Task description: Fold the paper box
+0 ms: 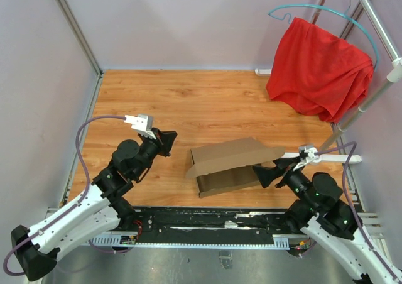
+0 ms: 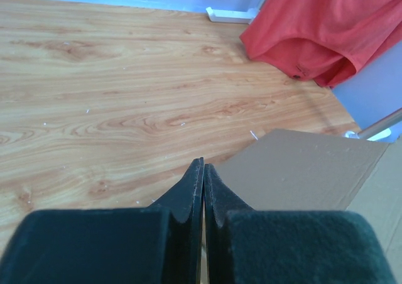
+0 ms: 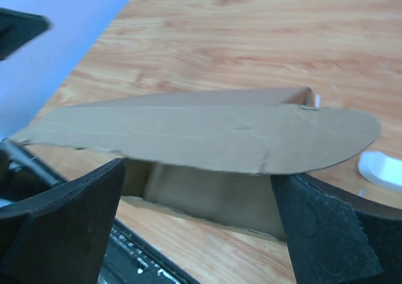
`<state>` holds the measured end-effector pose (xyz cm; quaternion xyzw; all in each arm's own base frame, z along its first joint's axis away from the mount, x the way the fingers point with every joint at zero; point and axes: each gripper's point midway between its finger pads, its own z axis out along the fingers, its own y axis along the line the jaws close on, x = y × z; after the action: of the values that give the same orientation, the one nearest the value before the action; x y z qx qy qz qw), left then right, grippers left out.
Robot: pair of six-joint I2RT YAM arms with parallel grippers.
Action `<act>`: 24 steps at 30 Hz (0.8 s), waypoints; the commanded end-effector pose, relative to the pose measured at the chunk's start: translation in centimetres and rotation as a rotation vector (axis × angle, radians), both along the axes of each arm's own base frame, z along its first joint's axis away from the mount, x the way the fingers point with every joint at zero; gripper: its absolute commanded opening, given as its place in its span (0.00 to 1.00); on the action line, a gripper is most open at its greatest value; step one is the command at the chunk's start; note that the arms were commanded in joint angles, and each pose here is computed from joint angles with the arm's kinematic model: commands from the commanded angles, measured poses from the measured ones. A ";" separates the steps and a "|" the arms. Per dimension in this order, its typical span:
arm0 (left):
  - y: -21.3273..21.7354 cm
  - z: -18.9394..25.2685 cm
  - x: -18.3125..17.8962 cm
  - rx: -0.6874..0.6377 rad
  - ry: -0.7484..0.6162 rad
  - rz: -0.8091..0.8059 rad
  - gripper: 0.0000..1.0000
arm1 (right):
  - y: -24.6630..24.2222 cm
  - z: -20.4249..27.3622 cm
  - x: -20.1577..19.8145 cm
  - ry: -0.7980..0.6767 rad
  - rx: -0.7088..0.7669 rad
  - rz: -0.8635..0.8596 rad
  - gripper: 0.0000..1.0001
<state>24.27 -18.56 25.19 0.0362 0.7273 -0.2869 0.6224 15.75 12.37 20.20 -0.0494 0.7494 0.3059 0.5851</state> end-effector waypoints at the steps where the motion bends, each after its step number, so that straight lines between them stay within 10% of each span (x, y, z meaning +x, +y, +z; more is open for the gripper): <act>1: 0.1 0.8 -0.5 -0.016 -0.001 -0.006 0.04 | 1.8 5.4 -3.2 -0.156 0.000 0.233 0.98; 8: 0.4 -0.6 -1.6 -0.037 0.026 -0.027 0.04 | -0.1 11.3 -3.9 -0.276 0.031 0.192 0.99; 24: -1.0 -7.7 -4.1 -0.140 0.206 -0.122 0.04 | 0.9 2.4 5.6 0.127 -0.306 -0.155 0.99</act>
<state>21.04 -17.82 17.24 0.0011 0.7716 -0.3251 0.5467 20.04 12.95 22.97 -0.0751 0.8167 0.1716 0.5458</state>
